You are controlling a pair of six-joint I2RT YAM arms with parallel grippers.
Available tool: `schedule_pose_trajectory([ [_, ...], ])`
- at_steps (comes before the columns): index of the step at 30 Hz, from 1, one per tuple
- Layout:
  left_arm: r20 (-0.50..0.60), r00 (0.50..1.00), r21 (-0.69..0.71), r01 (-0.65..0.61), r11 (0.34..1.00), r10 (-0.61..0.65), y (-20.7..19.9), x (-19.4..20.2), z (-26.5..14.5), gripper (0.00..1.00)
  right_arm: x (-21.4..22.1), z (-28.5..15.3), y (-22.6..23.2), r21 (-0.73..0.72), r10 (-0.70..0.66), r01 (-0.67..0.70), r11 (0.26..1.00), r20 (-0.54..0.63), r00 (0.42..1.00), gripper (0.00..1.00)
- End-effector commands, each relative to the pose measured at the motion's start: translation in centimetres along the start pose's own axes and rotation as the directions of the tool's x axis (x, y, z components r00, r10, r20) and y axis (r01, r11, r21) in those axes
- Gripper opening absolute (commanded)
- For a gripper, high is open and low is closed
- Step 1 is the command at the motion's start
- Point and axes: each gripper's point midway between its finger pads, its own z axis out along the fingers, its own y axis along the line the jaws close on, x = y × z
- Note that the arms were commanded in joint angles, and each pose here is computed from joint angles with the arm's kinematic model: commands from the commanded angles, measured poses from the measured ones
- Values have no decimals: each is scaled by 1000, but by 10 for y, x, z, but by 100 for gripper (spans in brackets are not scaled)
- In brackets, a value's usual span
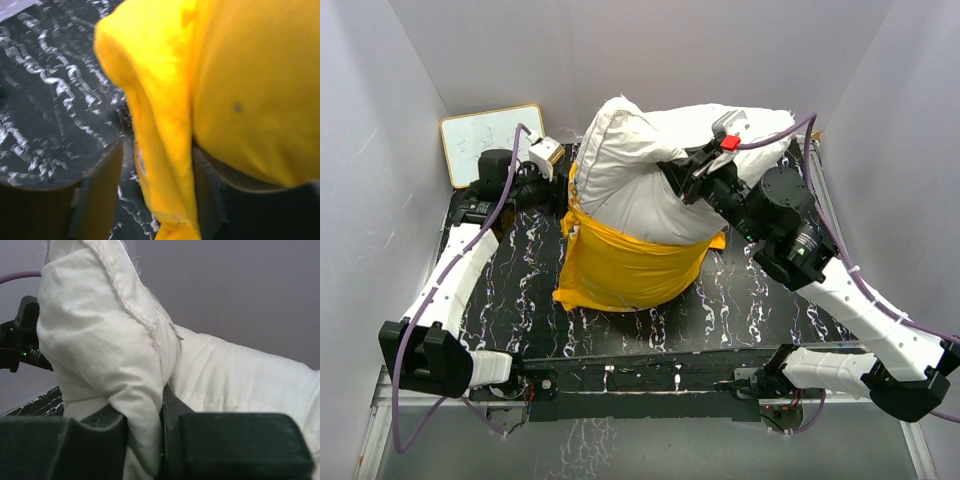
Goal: Remove the pillowcase from the pillow
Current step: Remove the pillow from the pillowcase.
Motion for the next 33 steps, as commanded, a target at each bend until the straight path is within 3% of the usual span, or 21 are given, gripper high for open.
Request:
schedule_pose_trajectory([
  [1, -119, 993, -77, -4, 997, -5, 6, 32, -29, 64, -67, -3, -42, 194, -58, 23, 981, 181, 982, 8],
  [5, 159, 983, -51, -81, 995, 88, -10, -80, -57, 71, -66, 0, 16, -132, -44, 73, 988, 213, 976, 8],
  [9, 351, 935, -77, -28, 997, 53, -19, -168, -90, 74, -61, -6, 34, -232, -24, 73, 970, 206, 978, 8],
  [12, 442, 897, -81, 9, 997, 28, -26, -196, -109, 73, -48, -12, 42, -273, -8, 61, 960, 188, 982, 8],
  [15, 457, 889, -11, 19, 1000, -12, -37, -192, -106, 72, -40, -18, 52, -332, -2, 61, 941, 177, 984, 8],
  [19, 320, 941, 109, 82, 991, -113, -45, -157, -80, 71, -40, -21, 60, -374, 8, 60, 925, 177, 984, 8],
  [28, 122, 962, 175, 219, 960, -242, -42, -88, -43, 68, -44, -30, 65, -404, 33, 44, 914, 180, 983, 8],
  [33, 78, 973, 116, 207, 972, -216, -31, -56, -34, 65, -49, -35, 67, -416, 47, 36, 908, 187, 981, 8],
])
